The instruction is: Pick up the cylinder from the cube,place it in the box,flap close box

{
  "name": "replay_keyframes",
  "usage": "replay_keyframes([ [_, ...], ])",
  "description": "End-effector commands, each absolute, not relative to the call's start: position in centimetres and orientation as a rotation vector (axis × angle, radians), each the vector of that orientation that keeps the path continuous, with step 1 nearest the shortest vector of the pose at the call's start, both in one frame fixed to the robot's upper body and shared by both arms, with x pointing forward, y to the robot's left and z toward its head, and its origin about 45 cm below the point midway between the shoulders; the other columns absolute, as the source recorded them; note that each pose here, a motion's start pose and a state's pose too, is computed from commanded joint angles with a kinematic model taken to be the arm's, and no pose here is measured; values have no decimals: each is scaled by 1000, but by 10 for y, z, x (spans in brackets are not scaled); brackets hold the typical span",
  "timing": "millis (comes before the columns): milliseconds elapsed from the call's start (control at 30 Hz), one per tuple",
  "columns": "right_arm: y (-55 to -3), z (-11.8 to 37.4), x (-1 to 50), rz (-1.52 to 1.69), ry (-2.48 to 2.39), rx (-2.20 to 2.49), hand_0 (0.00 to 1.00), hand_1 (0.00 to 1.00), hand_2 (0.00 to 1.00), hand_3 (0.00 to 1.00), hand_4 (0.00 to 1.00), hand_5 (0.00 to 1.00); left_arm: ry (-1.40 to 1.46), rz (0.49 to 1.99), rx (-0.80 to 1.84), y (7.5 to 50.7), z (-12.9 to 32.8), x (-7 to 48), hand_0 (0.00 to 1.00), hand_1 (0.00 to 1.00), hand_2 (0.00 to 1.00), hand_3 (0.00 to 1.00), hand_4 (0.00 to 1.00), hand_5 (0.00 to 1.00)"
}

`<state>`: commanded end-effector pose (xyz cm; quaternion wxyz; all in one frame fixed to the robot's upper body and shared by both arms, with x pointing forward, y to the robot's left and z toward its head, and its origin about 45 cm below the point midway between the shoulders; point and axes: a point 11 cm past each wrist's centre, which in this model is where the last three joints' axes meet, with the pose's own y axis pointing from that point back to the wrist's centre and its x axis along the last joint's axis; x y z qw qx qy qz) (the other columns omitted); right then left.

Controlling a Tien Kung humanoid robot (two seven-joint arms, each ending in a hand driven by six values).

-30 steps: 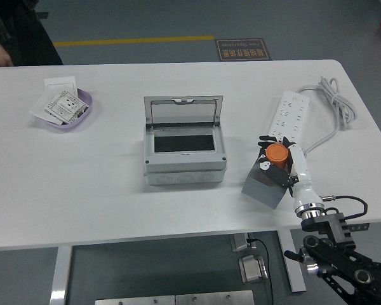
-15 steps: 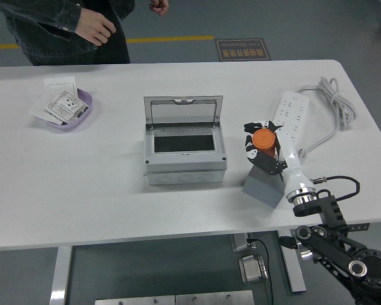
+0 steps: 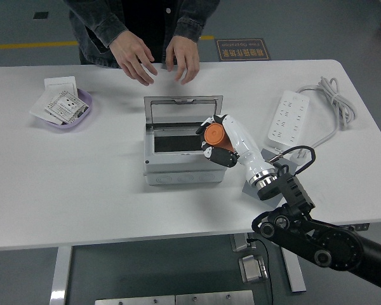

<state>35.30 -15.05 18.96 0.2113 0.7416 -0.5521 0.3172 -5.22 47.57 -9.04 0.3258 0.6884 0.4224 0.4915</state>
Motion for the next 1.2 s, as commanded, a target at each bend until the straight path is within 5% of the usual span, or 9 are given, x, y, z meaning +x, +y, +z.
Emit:
replay_keyframes([
  [67, -141, 190, 360, 922, -1494, 2040, 290, 265, 428, 339, 142, 2, 1106, 1289, 1806, 476, -90, -52, 598, 629, 562, 583, 488, 323],
  [100, -137, 190, 362, 936, -1479, 2034, 56, 155, 336, 292, 122, 2, 1106, 1289, 1807, 476, -90, -52, 594, 631, 563, 584, 489, 332],
  [1200, -91, 188, 408, 1159, -1059, 1904, 40, 133, 334, 297, 101, 2, 1085, 1279, 1819, 479, -89, -48, 594, 635, 563, 583, 491, 335],
])
